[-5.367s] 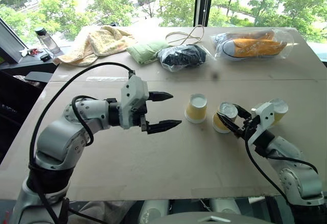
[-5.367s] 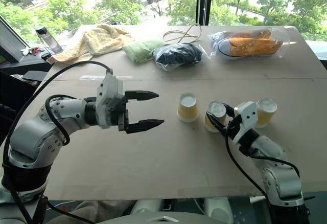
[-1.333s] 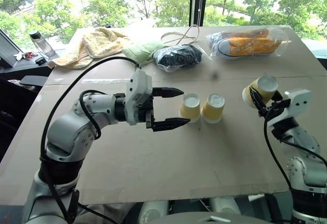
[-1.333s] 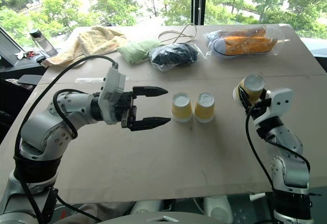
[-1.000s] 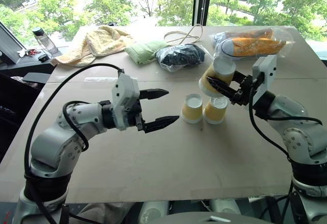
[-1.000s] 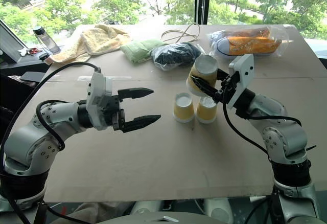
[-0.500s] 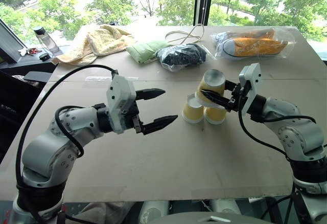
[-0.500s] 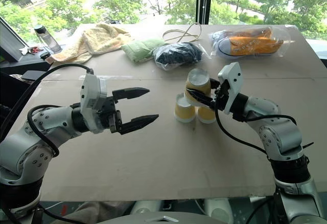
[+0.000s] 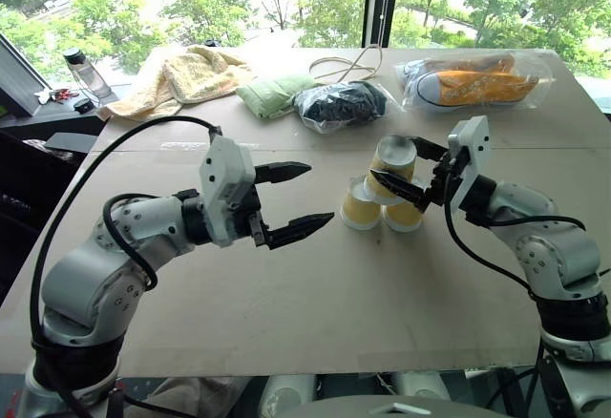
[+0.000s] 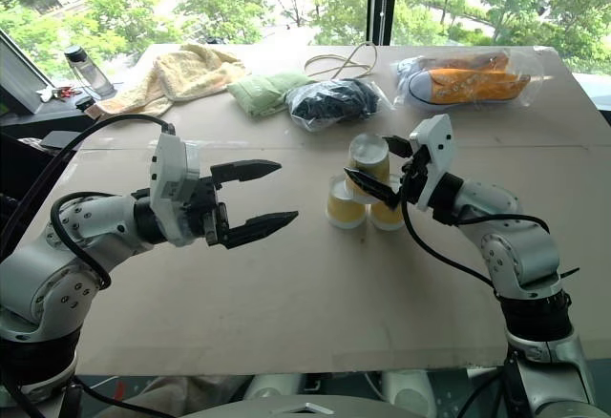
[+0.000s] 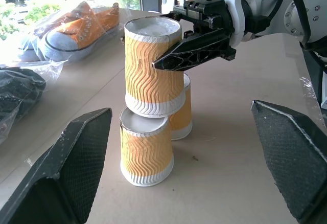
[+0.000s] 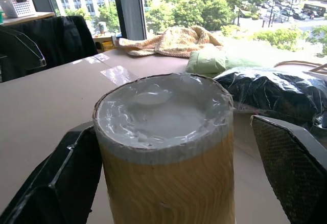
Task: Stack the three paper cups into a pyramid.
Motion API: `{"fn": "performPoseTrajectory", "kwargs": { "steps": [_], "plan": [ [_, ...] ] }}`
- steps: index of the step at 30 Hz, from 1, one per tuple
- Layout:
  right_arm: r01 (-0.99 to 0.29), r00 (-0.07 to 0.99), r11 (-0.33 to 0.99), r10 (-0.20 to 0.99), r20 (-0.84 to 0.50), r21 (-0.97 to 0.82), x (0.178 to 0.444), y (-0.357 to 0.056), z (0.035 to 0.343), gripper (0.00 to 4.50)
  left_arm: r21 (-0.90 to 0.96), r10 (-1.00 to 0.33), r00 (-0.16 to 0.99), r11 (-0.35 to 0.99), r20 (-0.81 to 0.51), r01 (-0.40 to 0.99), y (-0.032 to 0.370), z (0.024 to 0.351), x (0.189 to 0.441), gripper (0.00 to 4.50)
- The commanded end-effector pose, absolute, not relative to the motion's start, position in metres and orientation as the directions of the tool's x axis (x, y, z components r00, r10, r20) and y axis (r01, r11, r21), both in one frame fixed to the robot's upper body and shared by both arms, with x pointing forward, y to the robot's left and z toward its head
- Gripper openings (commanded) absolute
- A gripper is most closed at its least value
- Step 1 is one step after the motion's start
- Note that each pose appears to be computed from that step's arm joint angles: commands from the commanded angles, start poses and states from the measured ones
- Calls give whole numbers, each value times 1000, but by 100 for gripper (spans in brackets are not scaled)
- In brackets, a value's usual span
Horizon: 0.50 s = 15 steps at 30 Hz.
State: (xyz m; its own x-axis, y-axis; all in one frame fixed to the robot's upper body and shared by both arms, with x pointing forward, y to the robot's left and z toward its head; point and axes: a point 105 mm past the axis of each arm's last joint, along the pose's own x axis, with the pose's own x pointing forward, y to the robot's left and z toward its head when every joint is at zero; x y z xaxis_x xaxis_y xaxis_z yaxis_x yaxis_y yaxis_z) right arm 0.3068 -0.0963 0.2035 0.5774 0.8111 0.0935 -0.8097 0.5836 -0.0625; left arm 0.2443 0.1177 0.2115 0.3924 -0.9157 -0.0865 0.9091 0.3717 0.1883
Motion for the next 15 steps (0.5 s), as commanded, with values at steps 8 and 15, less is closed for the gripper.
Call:
{"fn": "performPoseTrajectory", "kwargs": {
  "steps": [8,15],
  "plan": [
    [-809,569,585,805,166,-63,266,-135,221,445,89,-907,414,408,-75,909,130,193,229,450],
    [-763,645,646,760,-82,-18,235,-189,148,445,30,-789,577,585,-212,810,147,114,226,450]
  ]
}}
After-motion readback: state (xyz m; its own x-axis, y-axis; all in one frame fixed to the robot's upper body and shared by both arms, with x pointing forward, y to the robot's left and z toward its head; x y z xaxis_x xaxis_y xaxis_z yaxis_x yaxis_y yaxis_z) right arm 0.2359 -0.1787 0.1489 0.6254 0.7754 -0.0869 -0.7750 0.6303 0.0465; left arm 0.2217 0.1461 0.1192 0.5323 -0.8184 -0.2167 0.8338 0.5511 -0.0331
